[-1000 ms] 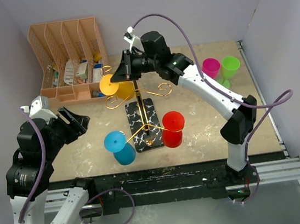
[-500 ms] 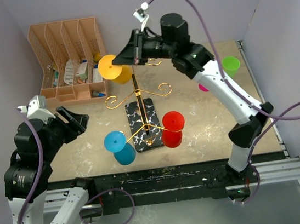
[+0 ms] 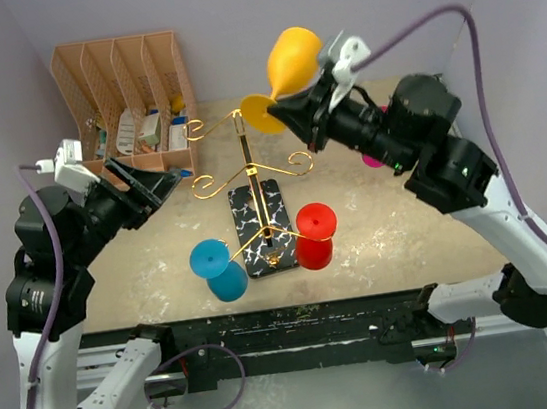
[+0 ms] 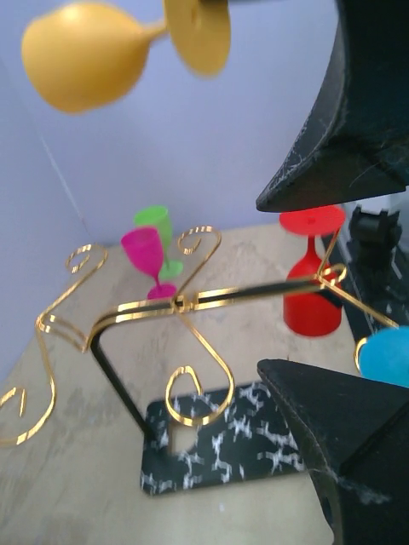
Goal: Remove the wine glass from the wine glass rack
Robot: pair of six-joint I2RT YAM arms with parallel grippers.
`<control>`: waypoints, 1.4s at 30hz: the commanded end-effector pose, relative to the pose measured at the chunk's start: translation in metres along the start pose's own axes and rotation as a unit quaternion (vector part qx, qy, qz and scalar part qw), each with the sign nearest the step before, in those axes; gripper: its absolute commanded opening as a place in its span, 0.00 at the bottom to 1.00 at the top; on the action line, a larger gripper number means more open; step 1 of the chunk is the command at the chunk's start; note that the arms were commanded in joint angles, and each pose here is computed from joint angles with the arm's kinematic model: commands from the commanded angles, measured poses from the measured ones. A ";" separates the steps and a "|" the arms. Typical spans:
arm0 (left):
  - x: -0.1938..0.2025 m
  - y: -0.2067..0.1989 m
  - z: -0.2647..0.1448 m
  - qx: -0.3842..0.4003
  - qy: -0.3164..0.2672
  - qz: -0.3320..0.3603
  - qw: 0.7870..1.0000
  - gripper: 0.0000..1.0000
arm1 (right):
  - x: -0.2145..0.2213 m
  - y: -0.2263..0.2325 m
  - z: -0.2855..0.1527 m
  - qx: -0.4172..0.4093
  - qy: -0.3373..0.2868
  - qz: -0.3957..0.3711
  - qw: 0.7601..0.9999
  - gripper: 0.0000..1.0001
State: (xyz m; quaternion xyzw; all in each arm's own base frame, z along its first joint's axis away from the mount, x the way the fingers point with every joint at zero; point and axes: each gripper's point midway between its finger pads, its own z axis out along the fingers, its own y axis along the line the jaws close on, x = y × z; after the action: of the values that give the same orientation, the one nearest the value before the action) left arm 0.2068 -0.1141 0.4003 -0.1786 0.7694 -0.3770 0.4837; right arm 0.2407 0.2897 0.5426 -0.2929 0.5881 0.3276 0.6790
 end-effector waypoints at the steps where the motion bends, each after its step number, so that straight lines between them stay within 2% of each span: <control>1: -0.014 -0.073 -0.004 0.136 0.024 -0.077 0.987 0.74 | 0.014 -0.030 -0.013 0.106 -0.008 -0.174 0.979 0.00; 4: -0.007 -0.094 -0.001 0.191 0.071 -0.138 0.969 0.73 | 0.018 -0.019 -0.027 0.111 -0.027 -0.215 0.970 0.00; 9: 0.003 -0.112 0.003 0.265 0.140 -0.243 0.923 0.73 | 0.028 0.011 -0.035 0.109 -0.049 -0.284 0.951 0.00; 17: 0.008 -0.112 0.001 0.251 0.163 -0.261 0.918 0.73 | 0.056 0.070 -0.019 0.076 -0.056 -0.388 0.917 0.00; 25: 0.015 -0.119 -0.016 0.270 0.192 -0.267 0.905 0.73 | 0.057 0.087 -0.010 0.102 -0.087 -0.452 0.882 0.00; 33: 0.021 -0.117 -0.018 0.272 0.207 -0.280 0.897 0.67 | 0.059 0.108 -0.006 0.101 -0.120 -0.504 0.849 0.00; 36: 0.022 -0.115 -0.017 0.272 0.208 -0.281 0.897 0.59 | 0.065 0.115 -0.006 0.096 -0.124 -0.526 0.836 0.00; 42: 0.024 -0.113 -0.011 0.277 0.212 -0.279 0.895 0.33 | 0.068 0.123 -0.013 0.090 -0.143 -0.547 0.820 0.00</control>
State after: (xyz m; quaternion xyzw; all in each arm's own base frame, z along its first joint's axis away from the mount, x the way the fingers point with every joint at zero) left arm 0.1768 -0.1976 0.4623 -0.1593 0.6534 -0.7046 0.2265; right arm 0.1537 0.3728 0.4470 -0.4877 0.2873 -0.1122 0.8167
